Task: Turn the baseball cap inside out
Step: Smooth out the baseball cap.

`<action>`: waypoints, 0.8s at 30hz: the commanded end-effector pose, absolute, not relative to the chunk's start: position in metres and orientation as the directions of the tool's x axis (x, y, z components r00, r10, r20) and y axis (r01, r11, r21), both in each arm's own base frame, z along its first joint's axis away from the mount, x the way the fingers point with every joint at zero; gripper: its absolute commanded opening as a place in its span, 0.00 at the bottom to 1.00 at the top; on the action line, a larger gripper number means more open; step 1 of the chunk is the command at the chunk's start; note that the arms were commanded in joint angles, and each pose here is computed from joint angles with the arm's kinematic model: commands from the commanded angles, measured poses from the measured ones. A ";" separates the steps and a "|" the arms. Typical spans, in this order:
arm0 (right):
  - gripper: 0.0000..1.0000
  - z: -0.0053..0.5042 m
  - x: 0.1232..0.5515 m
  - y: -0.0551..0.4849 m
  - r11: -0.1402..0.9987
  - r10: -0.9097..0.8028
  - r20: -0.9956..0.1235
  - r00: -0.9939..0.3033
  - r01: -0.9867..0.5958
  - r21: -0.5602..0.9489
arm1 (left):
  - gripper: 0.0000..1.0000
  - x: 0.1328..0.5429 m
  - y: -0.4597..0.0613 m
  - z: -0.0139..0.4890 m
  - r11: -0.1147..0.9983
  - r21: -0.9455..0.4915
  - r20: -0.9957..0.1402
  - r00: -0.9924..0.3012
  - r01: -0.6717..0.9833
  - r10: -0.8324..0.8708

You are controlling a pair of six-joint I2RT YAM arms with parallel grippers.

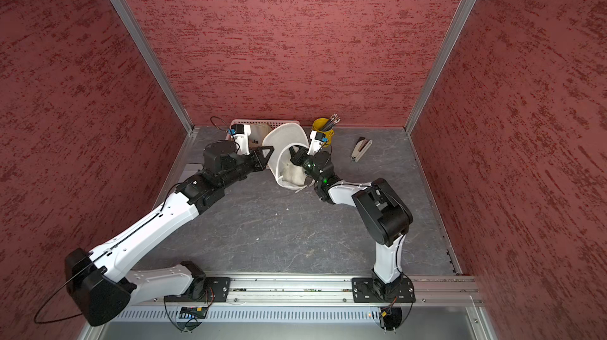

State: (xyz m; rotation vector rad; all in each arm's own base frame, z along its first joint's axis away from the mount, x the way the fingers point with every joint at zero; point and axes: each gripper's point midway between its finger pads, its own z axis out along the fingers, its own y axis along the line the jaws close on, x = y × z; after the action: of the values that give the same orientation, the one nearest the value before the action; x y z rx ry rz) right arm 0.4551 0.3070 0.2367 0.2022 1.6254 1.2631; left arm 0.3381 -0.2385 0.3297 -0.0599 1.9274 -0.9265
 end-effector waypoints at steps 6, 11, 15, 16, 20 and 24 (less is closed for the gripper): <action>0.27 0.246 0.430 0.304 0.594 0.444 -0.749 -0.491 -0.465 0.657 | 0.00 0.341 -0.216 0.349 0.706 -0.632 -0.749 -0.485 0.319 -0.451; 0.47 0.237 0.397 0.302 0.634 0.255 -0.816 -0.519 -0.547 0.546 | 0.00 0.347 -0.211 0.352 0.735 -0.599 -0.772 -0.476 0.318 -0.422; 0.50 0.235 0.378 0.296 0.651 0.146 -0.858 -0.493 -0.605 0.459 | 0.00 0.348 -0.210 0.354 0.729 -0.606 -0.767 -0.477 0.318 -0.430; 0.50 0.233 0.372 0.296 0.646 0.108 -0.866 -0.489 -0.627 0.435 | 0.00 0.348 -0.209 0.356 0.728 -0.607 -0.767 -0.474 0.318 -0.432; 0.45 0.231 0.350 0.298 0.602 0.015 -0.880 -0.475 -0.699 0.388 | 0.00 0.350 -0.206 0.361 0.736 -0.603 -0.771 -0.462 0.307 -0.439; 0.24 0.228 0.341 0.307 0.540 -0.027 -0.886 -0.462 -0.753 0.376 | 0.00 0.351 -0.209 0.368 0.716 -0.622 -0.760 -0.466 0.317 -0.453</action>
State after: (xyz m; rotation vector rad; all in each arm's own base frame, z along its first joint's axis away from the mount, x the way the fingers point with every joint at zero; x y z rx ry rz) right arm 0.3573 0.3017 0.2447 -0.5100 1.8493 0.9723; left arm 0.3492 -0.2092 0.3438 -0.1103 1.9071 -0.8720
